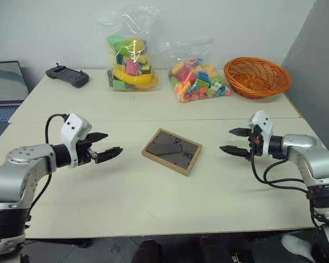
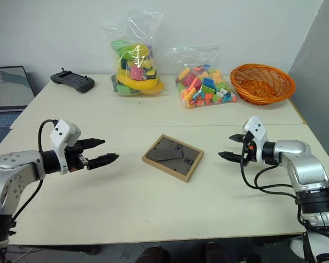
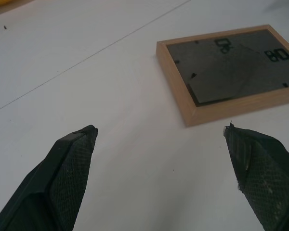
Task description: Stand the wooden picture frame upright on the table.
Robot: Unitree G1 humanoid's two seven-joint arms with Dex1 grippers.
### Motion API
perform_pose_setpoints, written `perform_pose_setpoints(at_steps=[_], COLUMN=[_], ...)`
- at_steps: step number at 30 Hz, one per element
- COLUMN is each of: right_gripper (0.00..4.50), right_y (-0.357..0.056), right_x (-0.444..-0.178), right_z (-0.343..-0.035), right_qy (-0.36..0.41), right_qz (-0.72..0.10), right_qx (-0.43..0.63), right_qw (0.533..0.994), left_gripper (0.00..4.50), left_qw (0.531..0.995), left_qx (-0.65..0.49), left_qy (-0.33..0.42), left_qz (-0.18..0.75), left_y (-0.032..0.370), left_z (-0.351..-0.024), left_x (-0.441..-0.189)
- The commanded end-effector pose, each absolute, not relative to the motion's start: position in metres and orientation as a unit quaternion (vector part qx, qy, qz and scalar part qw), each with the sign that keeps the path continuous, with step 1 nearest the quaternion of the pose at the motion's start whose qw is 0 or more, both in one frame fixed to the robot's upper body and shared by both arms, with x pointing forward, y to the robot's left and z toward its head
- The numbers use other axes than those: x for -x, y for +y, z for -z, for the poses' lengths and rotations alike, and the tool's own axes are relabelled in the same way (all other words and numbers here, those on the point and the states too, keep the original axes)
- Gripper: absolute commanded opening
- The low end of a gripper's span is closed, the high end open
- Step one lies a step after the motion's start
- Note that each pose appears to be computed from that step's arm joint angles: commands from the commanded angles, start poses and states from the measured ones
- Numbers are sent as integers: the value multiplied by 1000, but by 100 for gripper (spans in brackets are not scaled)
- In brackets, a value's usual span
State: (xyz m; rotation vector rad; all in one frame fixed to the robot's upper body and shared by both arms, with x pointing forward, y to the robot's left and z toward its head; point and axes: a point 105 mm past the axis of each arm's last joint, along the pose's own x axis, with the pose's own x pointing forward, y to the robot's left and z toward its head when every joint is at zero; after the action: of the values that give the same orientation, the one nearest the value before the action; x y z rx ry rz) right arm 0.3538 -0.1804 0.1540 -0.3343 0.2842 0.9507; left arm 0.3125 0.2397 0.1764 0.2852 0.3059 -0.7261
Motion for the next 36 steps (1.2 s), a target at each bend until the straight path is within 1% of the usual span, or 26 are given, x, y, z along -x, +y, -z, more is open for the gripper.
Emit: perform_pose_setpoints(at_steps=[1, 4, 7, 11, 13, 14, 17, 19, 20, 22, 24, 27, 31, 32, 36], right_gripper=[447, 447, 447, 447, 450, 450, 398, 341, 317, 257, 202, 131, 27, 4, 4], right_y=[-182, -178, -179, -177, -172, -171, -165, -150, -142, -131, -120, -108, -97, -94, -83], right_x=[-360, -361, -365, -378, -386, -388, -399, -411, -417, -425, -428, -431, -431, -430, -421], right_z=[-168, -173, -173, -175, -177, -178, -179, -180, -180, -177, -169, -152, -139, -136, -122], right_qy=[110, 105, 103, 91, 80, 77, 69, 59, 55, 50, 51, 63, 67, 70, 80], right_qz=[-455, -464, -461, -440, -432, -431, -426, -420, -418, -412, -422, -429, -442, -448, -477], right_qx=[188, 177, 190, 195, 206, 209, 215, 224, 230, 250, 271, 288, 303, 303, 296], right_qw=[863, 862, 860, 872, 874, 875, 876, 877, 877, 875, 863, 854, 841, 838, 824], left_gripper=[450, 450, 450, 450, 413, 402, 335, 280, 264, 210, 157, 95, 3, 0, 0], left_qw=[912, 915, 916, 917, 922, 924, 926, 932, 933, 935, 937, 939, 941, 944, 950], left_qx=[-176, -171, -171, -150, -143, -139, -128, -126, -123, -119, -115, -107, -108, -106, -106], left_qy=[128, 123, 119, 115, 109, 105, 96, 89, 88, 91, 97, 113, 119, 117, 127], left_qz=[347, 345, 342, 350, 343, 340, 342, 327, 325, 323, 316, 306, 297, 290, 265], left_y=[239, 237, 234, 222, 220, 219, 212, 210, 208, 205, 201, 194, 188, 187, 174], left_z=[-185, -188, -189, -179, -176, -176, -175, -172, -170, -164, -155, -132, -116, -113, -92], left_x=[-317, -317, -316, -310, -307, -306, -301, -301, -300, -297, -295, -292, -294, -297, -309])
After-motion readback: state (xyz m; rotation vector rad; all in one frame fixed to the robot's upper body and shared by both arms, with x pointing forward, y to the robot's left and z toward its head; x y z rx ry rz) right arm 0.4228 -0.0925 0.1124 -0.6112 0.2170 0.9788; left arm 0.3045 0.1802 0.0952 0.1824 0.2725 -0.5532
